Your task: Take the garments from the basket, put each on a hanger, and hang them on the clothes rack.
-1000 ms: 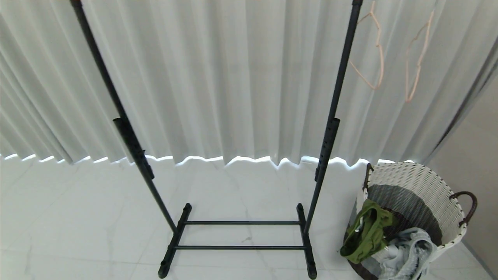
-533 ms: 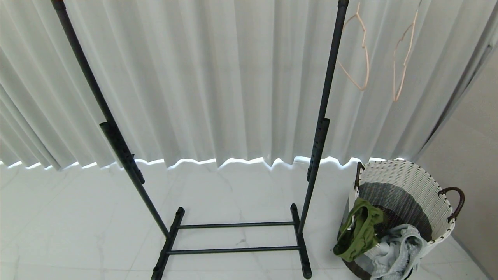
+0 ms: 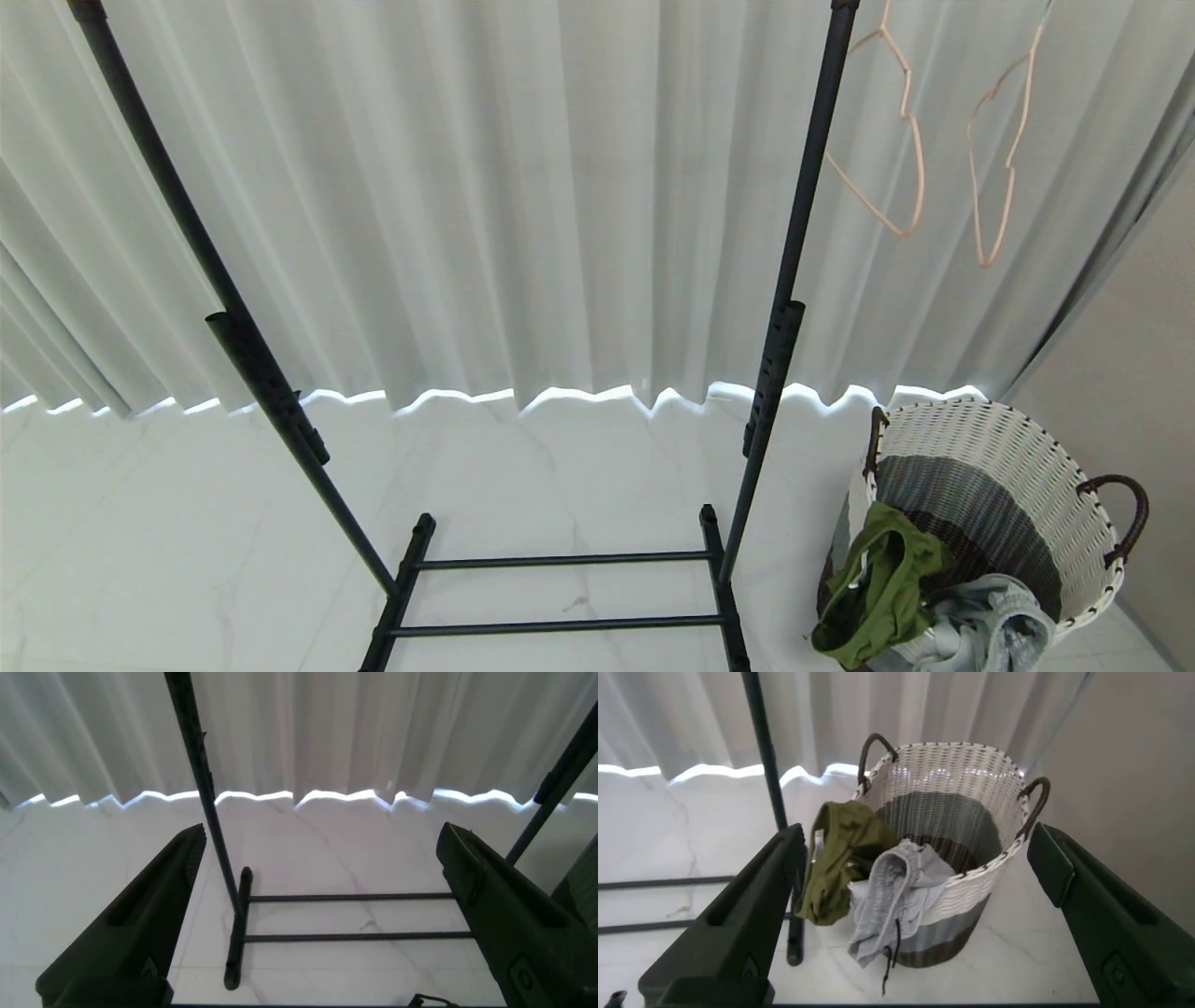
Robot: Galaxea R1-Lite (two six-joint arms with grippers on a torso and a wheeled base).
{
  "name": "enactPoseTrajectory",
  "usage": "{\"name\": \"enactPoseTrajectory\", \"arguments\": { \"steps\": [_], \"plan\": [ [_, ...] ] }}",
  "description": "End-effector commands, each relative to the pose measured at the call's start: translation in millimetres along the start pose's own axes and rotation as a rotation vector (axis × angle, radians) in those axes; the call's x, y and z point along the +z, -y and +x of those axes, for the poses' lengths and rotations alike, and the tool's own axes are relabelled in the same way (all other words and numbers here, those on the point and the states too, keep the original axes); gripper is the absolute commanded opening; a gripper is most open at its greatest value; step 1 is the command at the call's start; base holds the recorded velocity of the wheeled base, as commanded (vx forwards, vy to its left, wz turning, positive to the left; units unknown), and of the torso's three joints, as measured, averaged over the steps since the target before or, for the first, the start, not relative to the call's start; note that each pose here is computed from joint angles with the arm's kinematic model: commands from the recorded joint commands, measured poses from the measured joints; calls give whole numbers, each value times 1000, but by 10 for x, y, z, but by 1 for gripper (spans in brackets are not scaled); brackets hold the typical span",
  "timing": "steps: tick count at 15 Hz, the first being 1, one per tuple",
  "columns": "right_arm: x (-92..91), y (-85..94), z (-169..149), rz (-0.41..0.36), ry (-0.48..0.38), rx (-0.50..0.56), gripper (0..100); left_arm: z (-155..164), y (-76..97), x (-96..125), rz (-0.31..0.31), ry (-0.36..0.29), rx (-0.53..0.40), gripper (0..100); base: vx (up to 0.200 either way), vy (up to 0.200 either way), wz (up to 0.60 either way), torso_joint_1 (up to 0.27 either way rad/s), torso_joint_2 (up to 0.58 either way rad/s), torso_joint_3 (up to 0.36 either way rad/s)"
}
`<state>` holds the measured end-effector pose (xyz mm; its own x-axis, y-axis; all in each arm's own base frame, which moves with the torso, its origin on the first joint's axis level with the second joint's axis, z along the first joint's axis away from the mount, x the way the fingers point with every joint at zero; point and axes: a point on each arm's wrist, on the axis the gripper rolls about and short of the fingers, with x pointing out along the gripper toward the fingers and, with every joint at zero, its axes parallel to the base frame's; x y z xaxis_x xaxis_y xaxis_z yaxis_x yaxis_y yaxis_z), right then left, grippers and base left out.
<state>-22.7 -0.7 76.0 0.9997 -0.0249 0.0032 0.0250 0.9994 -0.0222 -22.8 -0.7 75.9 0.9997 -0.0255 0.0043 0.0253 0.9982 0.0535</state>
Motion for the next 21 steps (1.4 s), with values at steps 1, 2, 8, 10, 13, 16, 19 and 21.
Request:
{"name": "enactPoseTrajectory", "arguments": {
  "steps": [1,2,8,10,13,16,19,21],
  "plan": [
    [17,2,-3,-8,12,-6,100,1,0,1,0,-1,-1,100,0,0,0,0,0,0],
    [312,7,-63,8,85,22,100,1,0,1,0,-1,-1,100,0,0,0,0,0,0],
    [948,-23,760,-123,-333,42,100,1,0,1,0,-1,-1,100,0,0,0,0,0,0],
    [787,-49,1024,-193,-468,65,100,0,0,0,-1,0,-1,100,0,0,0,0,0,0],
    [596,-59,1226,-287,-583,89,100,0,0,0,-1,0,-1,100,0,0,0,0,0,0],
    [274,-25,1484,-491,-816,173,100,0,0,0,-3,0,-1,100,0,0,0,0,0,0],
    [26,65,1768,-586,-944,212,100,0,0,0,-4,0,-1,100,0,0,0,0,0,0],
    [-179,164,1985,-644,-979,221,100,0,0,0,-4,0,-1,100,0,0,0,0,0,0]
  ]
}}
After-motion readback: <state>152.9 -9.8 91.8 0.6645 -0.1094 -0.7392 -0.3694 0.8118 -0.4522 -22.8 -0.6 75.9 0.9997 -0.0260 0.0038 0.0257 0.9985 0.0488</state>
